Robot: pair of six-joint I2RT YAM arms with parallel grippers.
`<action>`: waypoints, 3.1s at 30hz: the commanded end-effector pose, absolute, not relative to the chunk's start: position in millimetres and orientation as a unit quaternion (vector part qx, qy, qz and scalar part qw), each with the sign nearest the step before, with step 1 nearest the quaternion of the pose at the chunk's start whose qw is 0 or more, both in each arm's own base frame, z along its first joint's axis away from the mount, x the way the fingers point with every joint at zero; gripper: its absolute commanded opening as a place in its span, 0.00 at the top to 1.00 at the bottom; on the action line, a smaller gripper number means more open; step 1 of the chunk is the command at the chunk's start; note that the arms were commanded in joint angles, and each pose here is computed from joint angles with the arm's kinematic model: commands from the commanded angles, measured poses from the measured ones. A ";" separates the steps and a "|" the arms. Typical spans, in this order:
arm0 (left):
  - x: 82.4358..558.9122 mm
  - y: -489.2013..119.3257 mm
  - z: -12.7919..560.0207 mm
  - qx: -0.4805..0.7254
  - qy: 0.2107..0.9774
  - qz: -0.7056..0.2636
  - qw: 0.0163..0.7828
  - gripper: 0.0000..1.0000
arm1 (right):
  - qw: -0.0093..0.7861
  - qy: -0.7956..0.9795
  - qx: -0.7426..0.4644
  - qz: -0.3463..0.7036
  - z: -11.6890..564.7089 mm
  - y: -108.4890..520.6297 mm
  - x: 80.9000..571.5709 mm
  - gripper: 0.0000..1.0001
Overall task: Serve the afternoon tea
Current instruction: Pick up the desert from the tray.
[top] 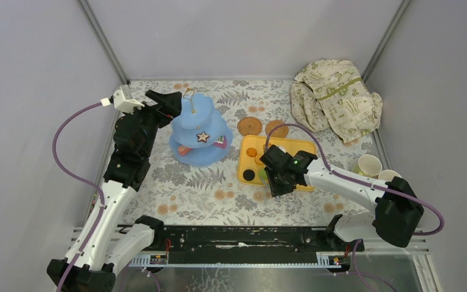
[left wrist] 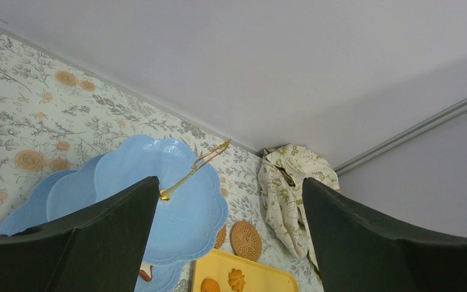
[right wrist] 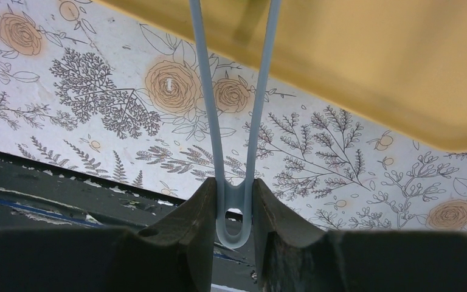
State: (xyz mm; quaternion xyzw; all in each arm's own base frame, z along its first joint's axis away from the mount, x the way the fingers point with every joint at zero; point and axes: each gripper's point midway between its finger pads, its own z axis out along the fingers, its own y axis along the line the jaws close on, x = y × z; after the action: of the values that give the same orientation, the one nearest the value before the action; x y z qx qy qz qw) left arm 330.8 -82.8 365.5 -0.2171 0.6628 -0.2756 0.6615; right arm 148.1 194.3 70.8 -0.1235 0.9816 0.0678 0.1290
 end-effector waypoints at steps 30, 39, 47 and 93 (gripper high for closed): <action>339.2 -82.2 368.3 -0.215 0.650 -0.276 0.675 0.06 | 0.114 0.979 -0.166 0.009 50.7 189.5 178.8 0.74; 343.1 -82.8 365.0 -0.215 0.652 -0.273 0.673 0.06 | 0.114 0.979 -0.167 0.004 45.0 190.9 192.4 0.73; 347.9 -84.4 359.7 -0.215 0.656 -0.272 0.670 0.06 | 0.122 0.980 -0.158 0.003 42.1 198.5 206.3 0.72; 355.4 -85.7 351.3 -0.210 0.664 -0.263 0.668 0.05 | 0.152 0.979 -0.134 -0.003 40.2 202.9 234.7 0.62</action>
State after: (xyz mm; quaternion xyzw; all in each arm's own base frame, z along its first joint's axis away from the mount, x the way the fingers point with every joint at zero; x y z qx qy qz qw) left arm 352.9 -88.3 334.4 -0.2172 0.6872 -0.2596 0.6428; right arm 210.3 192.4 23.3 -0.1444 0.9836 -0.0250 0.1049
